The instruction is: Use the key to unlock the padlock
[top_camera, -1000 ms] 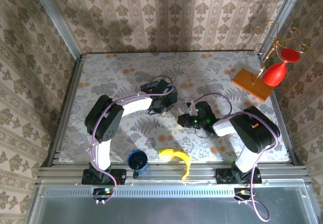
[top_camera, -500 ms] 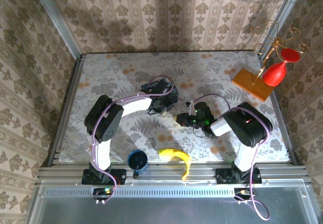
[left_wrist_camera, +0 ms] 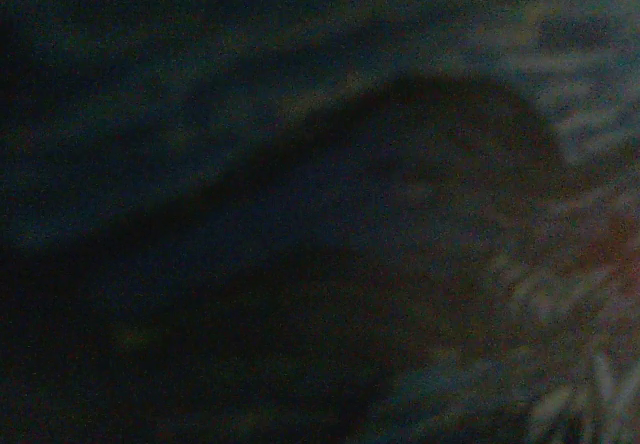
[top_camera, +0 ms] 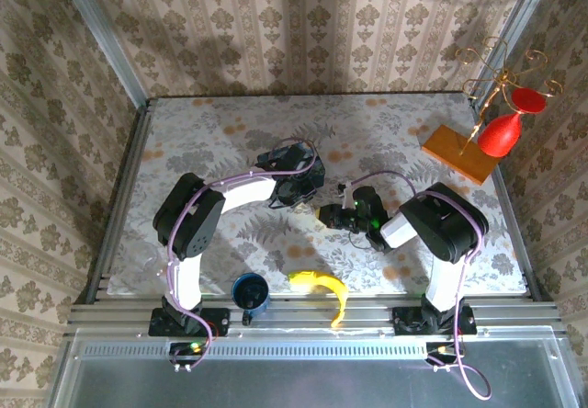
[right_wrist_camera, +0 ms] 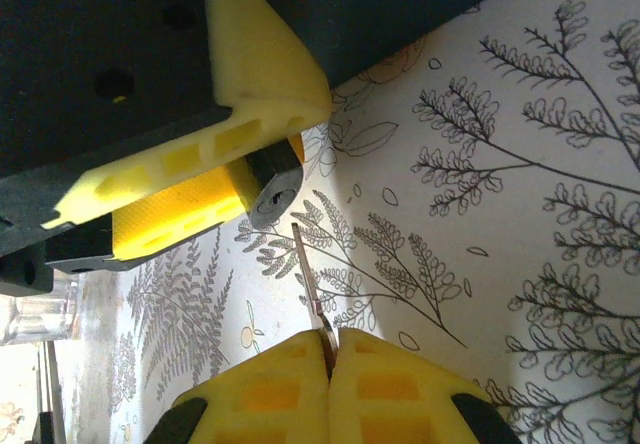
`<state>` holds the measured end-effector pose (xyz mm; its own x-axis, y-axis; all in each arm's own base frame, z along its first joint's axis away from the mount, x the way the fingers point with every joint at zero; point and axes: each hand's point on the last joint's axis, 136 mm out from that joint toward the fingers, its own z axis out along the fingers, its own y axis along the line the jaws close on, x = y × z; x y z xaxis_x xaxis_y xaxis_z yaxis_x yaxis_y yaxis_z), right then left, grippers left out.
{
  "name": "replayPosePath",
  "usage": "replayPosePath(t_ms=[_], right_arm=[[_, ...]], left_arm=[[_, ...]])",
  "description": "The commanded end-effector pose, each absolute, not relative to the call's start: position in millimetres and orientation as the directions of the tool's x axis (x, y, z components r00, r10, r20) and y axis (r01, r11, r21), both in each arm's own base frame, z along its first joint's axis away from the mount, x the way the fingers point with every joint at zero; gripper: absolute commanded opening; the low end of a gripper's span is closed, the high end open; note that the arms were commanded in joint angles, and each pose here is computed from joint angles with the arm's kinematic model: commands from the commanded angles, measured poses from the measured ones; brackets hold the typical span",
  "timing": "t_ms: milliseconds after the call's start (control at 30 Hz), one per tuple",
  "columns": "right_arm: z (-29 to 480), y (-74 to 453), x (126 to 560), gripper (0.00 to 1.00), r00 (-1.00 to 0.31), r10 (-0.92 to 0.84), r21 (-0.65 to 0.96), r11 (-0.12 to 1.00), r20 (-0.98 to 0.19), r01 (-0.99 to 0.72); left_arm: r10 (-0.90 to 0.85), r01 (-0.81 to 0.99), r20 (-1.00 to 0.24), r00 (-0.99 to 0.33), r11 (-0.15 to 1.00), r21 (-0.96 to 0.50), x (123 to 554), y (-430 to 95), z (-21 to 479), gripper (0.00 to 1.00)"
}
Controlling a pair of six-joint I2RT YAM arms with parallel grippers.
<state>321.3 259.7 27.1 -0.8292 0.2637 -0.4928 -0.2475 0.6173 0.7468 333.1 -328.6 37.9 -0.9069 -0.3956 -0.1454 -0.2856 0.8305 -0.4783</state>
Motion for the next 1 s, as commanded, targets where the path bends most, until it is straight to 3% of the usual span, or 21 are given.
replayPosePath(t_ms=[0,667,967], right_arm=[[26.2,264.5,328.9,0.0,-0.816,0.278,0.745,0.618,-0.507,-0.252],[28.6,268.4,334.9,0.0,-0.776,0.298,0.738,0.607,-0.555,-0.295],[37.4,267.0,339.4,0.0,-0.74,0.305,0.717,0.614,-0.6,-0.329]], left_arm=[[-0.405,-0.305,-0.114,-0.907,0.82,-0.484,326.0,-325.8,40.0,0.09],[-0.394,-0.3,-0.089,-0.915,0.81,-0.504,322.6,-331.0,39.8,0.09],[-0.351,-0.295,0.004,-0.936,0.78,-0.551,316.2,-342.3,46.3,0.07]])
